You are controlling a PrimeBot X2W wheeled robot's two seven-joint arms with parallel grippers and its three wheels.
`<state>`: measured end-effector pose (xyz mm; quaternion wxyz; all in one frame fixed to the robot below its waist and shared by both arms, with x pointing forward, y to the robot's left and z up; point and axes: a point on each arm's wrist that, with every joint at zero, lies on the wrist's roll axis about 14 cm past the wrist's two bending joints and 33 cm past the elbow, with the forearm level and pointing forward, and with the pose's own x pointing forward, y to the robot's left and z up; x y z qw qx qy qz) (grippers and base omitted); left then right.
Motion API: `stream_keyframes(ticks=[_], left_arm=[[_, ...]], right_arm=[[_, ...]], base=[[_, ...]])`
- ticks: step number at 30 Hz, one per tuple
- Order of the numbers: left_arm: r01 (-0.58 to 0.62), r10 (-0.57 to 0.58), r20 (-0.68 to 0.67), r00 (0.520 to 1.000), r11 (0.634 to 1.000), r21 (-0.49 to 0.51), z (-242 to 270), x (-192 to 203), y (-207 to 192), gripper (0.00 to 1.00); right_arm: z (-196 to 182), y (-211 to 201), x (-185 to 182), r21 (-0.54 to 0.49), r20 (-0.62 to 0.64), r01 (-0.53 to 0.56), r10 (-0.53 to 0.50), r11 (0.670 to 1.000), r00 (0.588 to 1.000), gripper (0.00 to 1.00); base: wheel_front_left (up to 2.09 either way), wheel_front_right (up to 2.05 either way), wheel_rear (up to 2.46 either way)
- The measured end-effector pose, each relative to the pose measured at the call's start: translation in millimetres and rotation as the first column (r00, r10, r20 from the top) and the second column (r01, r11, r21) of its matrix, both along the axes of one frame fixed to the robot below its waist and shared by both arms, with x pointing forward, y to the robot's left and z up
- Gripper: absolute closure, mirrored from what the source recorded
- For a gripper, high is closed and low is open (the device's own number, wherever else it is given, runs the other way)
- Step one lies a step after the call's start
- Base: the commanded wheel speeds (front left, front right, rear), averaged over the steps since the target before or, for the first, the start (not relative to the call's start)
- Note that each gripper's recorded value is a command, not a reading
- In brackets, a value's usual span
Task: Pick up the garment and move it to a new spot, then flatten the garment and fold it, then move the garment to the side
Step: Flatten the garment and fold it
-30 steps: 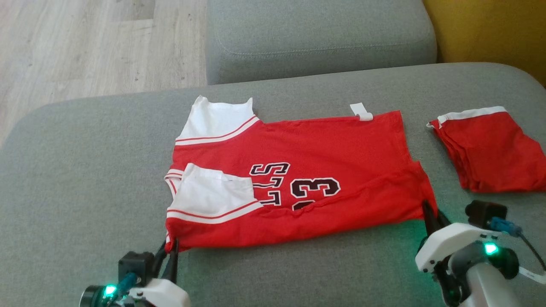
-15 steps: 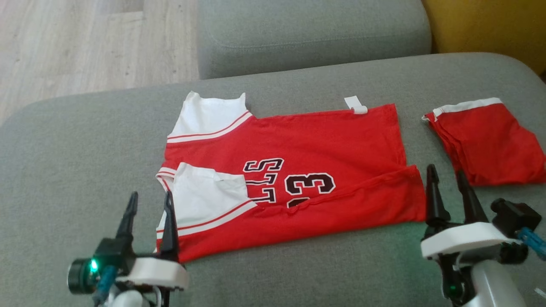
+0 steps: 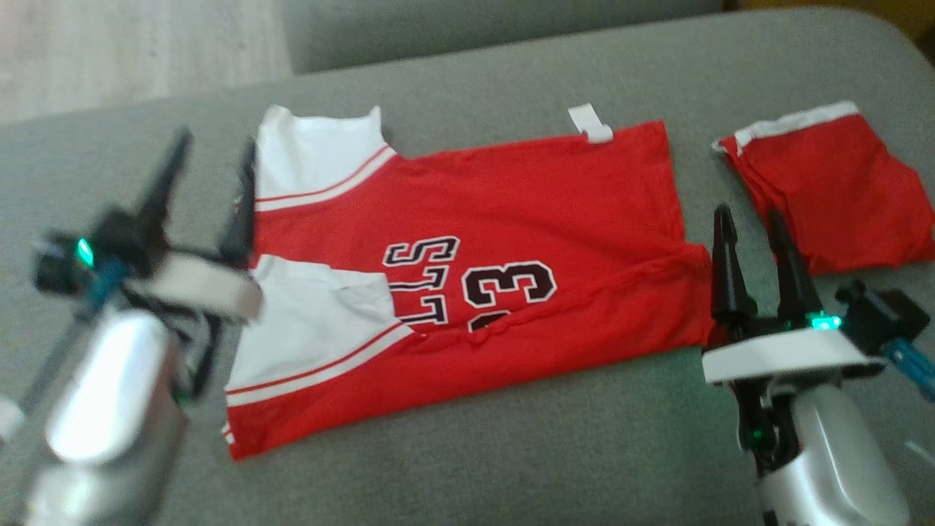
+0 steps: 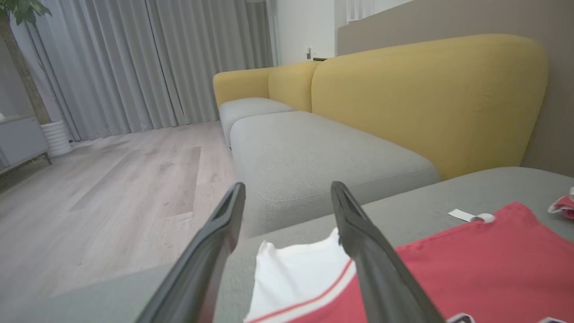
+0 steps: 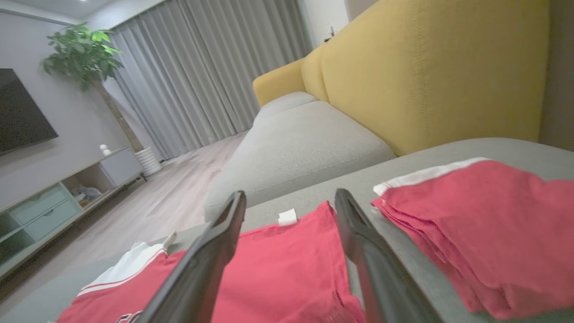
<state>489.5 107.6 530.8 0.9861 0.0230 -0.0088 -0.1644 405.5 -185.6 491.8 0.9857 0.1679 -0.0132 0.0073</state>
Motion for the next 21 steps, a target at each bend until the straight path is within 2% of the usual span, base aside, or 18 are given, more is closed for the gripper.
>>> stream_keyframes(ticks=[2,5,11,16,21], left_arm=[[0.017,-0.016,-0.025,1.0,0.999,0.051,-1,22,1,0.0],[0.071,-0.046,-0.159,0.986,0.985,0.155,-30,47,3,0.0],[0.148,-0.015,-0.404,0.915,0.943,0.299,-94,83,12,0.0],[0.166,0.017,-0.536,0.844,0.942,0.292,-133,98,14,0.0],[0.152,0.035,-0.582,0.812,0.951,0.27,-155,113,15,0.0]], right_arm=[[2,-2,6,0.006,0.007,0.005,-0.005,1.0,1.0,0.0],[-4,-6,10,0.016,-0.001,0.018,-0.018,1.0,1.0,0.0],[-19,-16,17,0.014,-0.033,0.043,-0.042,0.999,0.999,0.0],[-31,-29,15,0.002,-0.07,0.079,-0.079,0.997,0.994,0.0],[-40,-43,10,0.003,-0.096,0.121,-0.12,0.993,0.988,0.0]], base=[[0.0,0.0,0.0],[0.0,0.0,0.0],[0.0,0.0,0.0],[0.0,0.0,0.0],[0.0,0.0,0.0]])
